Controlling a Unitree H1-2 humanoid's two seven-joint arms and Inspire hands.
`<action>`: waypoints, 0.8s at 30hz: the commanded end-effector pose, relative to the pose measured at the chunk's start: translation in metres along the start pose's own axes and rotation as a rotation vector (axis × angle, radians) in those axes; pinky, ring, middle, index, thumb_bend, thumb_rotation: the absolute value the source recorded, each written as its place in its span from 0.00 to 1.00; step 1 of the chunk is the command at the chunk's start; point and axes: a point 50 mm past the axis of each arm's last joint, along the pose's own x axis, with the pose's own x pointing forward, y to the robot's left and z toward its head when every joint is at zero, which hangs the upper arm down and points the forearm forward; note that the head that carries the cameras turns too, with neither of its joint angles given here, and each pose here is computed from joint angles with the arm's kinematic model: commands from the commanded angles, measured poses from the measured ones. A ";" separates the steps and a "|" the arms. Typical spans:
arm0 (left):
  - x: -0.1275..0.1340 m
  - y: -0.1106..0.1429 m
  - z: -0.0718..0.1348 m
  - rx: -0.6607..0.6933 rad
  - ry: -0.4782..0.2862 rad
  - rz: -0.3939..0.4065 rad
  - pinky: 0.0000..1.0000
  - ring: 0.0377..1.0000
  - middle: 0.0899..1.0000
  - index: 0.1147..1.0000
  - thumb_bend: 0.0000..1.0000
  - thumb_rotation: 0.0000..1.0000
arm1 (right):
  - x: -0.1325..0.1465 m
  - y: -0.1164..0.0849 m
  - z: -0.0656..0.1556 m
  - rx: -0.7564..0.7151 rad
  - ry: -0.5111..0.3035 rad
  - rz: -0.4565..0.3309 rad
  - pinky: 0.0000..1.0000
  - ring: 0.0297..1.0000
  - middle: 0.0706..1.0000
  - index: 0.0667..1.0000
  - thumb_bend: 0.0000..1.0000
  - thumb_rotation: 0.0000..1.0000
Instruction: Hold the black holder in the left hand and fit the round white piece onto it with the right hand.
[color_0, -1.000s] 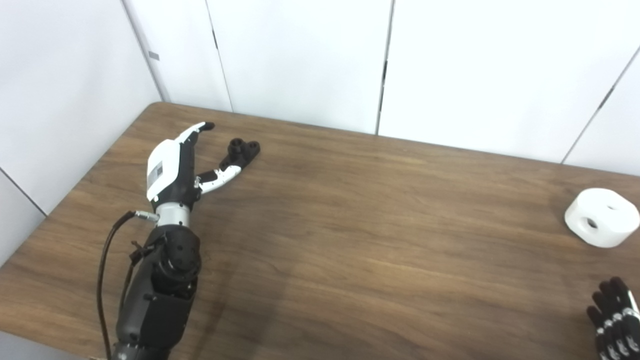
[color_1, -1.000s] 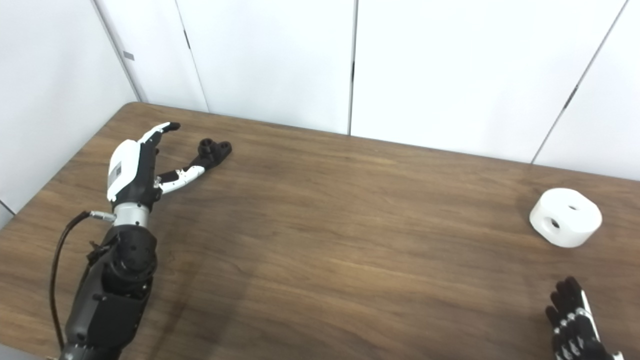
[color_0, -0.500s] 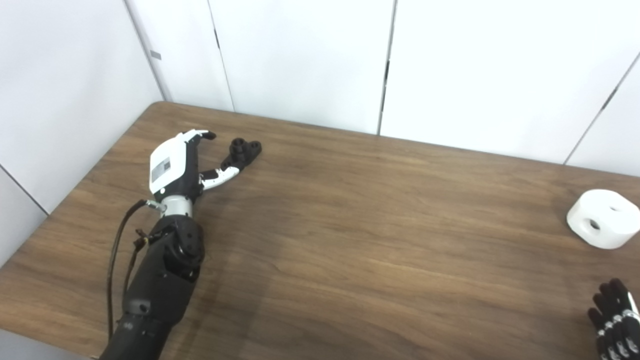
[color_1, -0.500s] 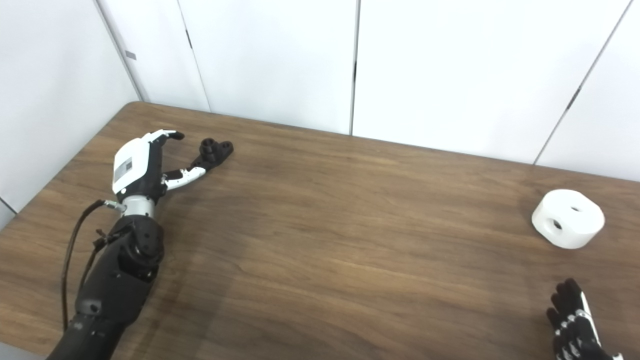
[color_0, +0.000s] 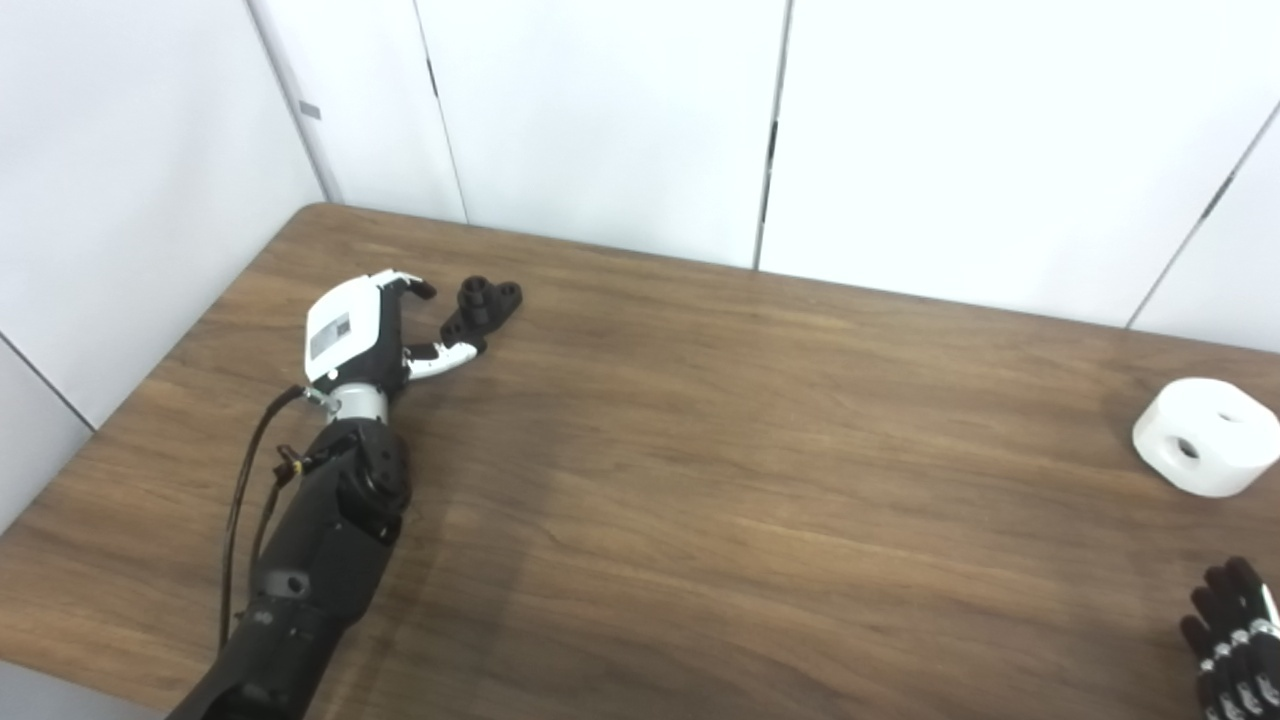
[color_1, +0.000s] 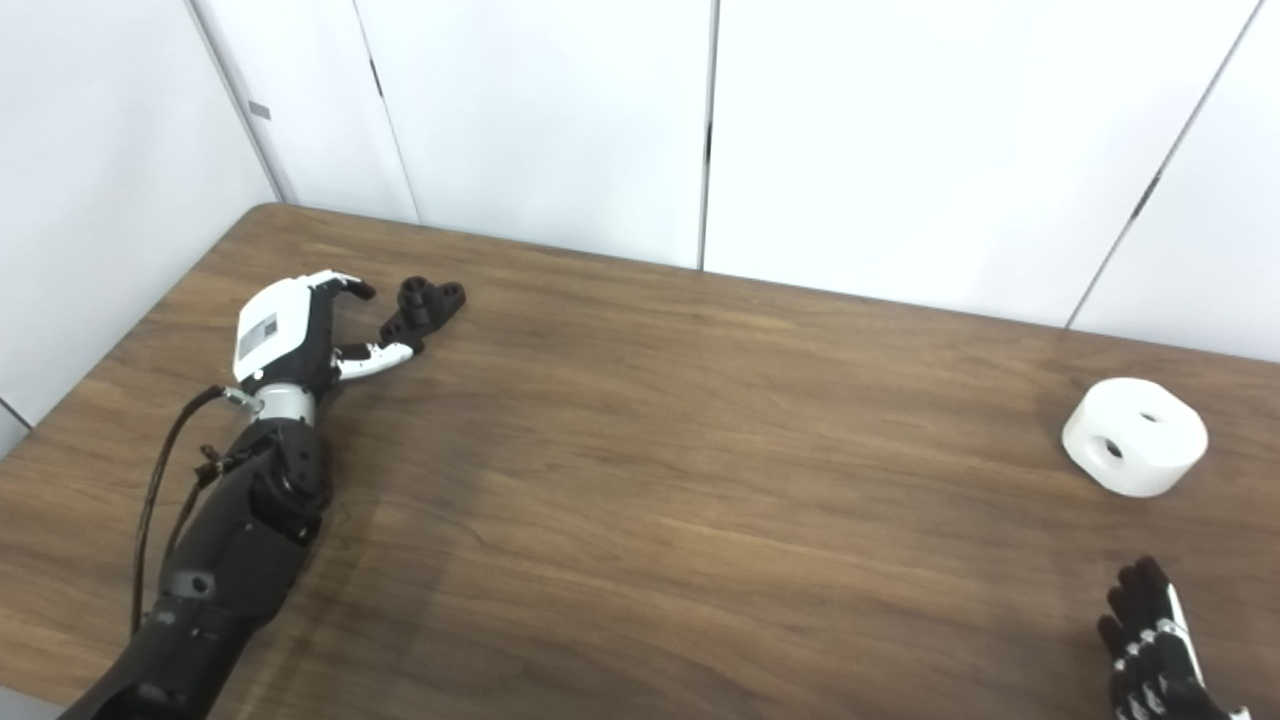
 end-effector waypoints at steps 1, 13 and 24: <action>0.022 0.025 0.015 0.004 -0.045 0.077 0.93 0.91 0.85 0.66 0.89 0.35 | -0.005 0.000 -0.002 0.001 0.004 -0.005 1.00 1.00 1.00 1.00 0.65 1.00; 0.044 0.024 0.016 -0.021 0.007 0.027 0.91 0.92 0.85 0.64 0.90 0.37 | -0.005 0.003 -0.001 0.003 0.001 -0.007 1.00 1.00 1.00 1.00 0.65 1.00; 0.058 0.017 0.012 -0.001 0.037 -0.013 0.90 0.90 0.83 0.61 0.88 0.34 | -0.006 0.003 -0.001 0.027 0.000 -0.007 1.00 1.00 1.00 1.00 0.66 0.92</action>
